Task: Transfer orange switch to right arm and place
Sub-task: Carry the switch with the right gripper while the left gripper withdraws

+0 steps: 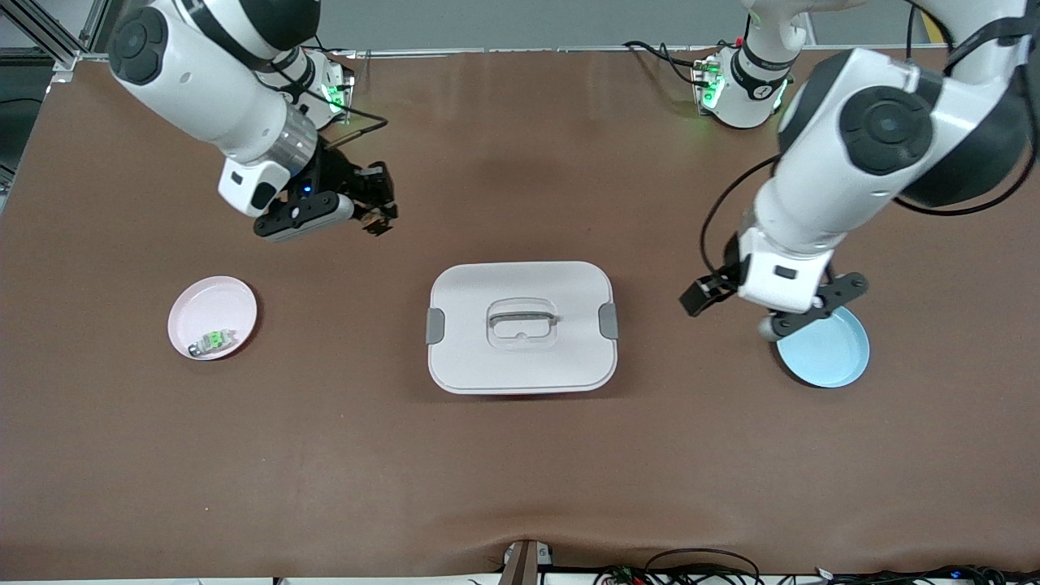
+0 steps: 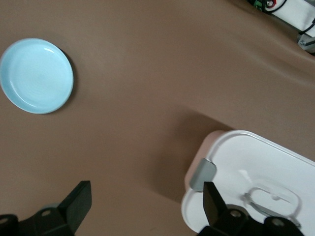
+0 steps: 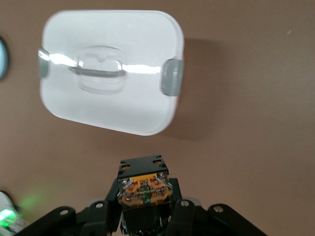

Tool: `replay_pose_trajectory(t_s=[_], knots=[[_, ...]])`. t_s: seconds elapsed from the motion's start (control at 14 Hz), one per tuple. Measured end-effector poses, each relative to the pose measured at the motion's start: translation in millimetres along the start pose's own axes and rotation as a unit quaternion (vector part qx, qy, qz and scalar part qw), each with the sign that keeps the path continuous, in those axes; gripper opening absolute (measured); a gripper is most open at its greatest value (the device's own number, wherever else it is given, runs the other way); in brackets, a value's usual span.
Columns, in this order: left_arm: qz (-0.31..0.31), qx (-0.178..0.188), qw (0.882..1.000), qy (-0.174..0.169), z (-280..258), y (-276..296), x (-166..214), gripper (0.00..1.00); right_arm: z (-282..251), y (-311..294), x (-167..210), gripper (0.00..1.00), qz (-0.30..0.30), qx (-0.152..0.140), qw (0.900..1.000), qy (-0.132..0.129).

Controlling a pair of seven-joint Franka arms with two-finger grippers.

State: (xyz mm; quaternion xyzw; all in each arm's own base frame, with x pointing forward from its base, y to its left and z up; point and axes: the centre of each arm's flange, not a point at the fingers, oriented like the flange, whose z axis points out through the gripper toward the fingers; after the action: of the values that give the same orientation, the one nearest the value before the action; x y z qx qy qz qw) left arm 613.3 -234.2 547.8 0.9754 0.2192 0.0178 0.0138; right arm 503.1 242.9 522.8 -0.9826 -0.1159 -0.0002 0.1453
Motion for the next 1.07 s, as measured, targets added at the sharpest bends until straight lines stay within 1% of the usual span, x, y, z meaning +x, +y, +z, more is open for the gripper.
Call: replay_pose_trajectory(t_s=[0.14, 0.21, 0.29, 0.43, 0.5, 0.71, 0.79, 0.86, 1.0, 1.07], knots=[[0.023, 0.003, 1.000, 0.011, -18, -26, 15, 1.00, -6, 33, 2, 0.41, -0.061, -0.016, 0.998, -0.012], [0.037, 0.003, 0.999, 0.017, -27, -40, 24, 1.00, -12, 55, 3, 0.41, -0.094, -0.025, 0.995, -0.014], [0.053, 0.004, 0.998, 0.023, -36, -56, 33, 1.00, -17, 79, 5, 0.41, -0.132, -0.042, 0.990, -0.017], [0.090, 0.006, 0.995, 0.034, -55, -79, 42, 1.00, -29, 125, 5, 0.41, -0.201, -0.081, 0.976, -0.027], [0.109, 0.011, 0.993, 0.038, -64, -88, 43, 1.00, -34, 146, 4, 0.41, -0.229, -0.093, 0.968, -0.033], [0.157, 0.050, 0.986, 0.027, -82, -113, 35, 1.00, -45, 204, -2, 0.41, -0.293, -0.101, 0.950, -0.043], [0.176, 0.060, 0.982, 0.025, -89, -120, 32, 1.00, -46, 222, -4, 0.41, -0.314, -0.109, 0.942, -0.046], [0.193, 0.067, 0.979, 0.022, -94, -127, 28, 1.00, -43, 239, -5, 0.41, -0.338, -0.124, 0.932, -0.048], [0.211, 0.066, 0.975, 0.014, -103, -147, 23, 1.00, -31, 263, -6, 0.41, -0.376, -0.150, 0.913, -0.052], [0.215, 0.062, 0.975, 0.012, -107, -159, 23, 1.00, -23, 274, -8, 0.41, -0.391, -0.156, 0.905, -0.052]])
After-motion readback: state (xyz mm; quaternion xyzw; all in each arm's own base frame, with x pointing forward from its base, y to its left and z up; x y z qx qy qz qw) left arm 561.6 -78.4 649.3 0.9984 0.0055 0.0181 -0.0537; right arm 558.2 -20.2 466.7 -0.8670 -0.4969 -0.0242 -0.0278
